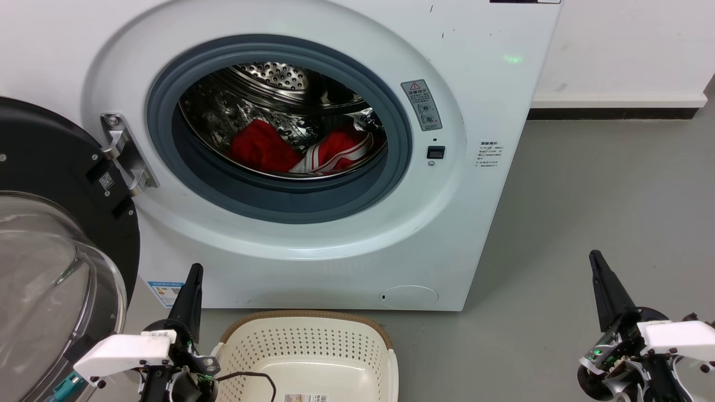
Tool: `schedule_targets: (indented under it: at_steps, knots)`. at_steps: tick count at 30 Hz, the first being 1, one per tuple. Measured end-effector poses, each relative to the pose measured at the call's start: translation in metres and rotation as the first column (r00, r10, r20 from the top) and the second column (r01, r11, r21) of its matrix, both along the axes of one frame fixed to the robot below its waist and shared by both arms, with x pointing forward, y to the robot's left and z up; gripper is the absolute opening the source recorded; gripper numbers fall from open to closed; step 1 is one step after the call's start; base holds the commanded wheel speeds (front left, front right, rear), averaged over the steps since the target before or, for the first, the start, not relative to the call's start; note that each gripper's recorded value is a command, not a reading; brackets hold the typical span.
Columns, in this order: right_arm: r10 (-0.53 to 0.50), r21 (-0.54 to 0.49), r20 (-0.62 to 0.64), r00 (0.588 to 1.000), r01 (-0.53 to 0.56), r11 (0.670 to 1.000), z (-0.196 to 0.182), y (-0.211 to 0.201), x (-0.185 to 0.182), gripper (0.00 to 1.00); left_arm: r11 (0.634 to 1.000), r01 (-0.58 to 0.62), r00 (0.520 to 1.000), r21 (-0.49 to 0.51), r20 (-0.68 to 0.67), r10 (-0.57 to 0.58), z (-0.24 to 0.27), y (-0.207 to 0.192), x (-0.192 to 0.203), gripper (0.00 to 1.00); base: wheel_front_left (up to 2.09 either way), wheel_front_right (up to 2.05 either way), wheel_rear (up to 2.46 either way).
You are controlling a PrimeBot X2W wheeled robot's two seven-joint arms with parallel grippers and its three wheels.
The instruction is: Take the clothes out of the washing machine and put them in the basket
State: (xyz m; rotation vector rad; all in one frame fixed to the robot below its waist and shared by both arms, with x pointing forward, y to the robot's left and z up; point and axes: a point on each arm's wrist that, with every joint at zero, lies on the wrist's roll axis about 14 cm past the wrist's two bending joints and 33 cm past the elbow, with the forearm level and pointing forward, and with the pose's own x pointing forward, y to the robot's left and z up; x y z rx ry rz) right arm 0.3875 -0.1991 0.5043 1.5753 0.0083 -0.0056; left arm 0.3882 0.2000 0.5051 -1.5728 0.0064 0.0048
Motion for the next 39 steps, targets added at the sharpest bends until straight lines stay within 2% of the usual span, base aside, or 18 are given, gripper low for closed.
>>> schedule_targets:
  at_steps: [15,16,23,30,35,39]
  knots:
    - [0.000,0.000,0.000,1.000,0.000,1.000,0.000,0.000,0.000,0.00,1.000,0.000,1.000,0.000,0.000,0.000,0.000,0.000,0.000,0.00,0.00,0.00,0.00]
    - [0.000,0.000,0.000,1.000,0.000,1.000,0.000,0.000,0.000,1.00,1.000,0.000,1.000,0.000,0.000,0.000,0.000,0.000,0.000,1.00,0.00,0.00,0.00]
    - [-0.008,0.010,-0.097,0.995,0.009,1.000,-0.033,0.000,-0.016,1.00,1.000,-0.005,0.995,-0.006,-0.101,0.005,-0.034,-0.001,-0.016,1.00,0.00,0.00,0.00]
    - [-0.039,-0.016,-0.094,0.995,0.037,0.999,-0.031,-0.004,-0.016,1.00,0.999,-0.030,0.995,0.032,-0.095,0.033,-0.032,0.002,-0.017,1.00,0.00,0.00,0.00]
    - [-0.066,-0.067,-0.099,0.993,0.059,0.996,-0.033,-0.010,-0.017,1.00,0.994,-0.056,0.994,0.090,-0.088,0.064,-0.029,0.010,-0.017,1.00,0.00,0.00,0.00]
    - [-0.083,-0.167,-0.097,0.992,0.066,0.984,-0.031,-0.015,-0.017,1.00,0.986,-0.083,0.992,0.146,-0.086,0.096,-0.028,0.019,-0.017,1.00,0.00,0.00,0.00]
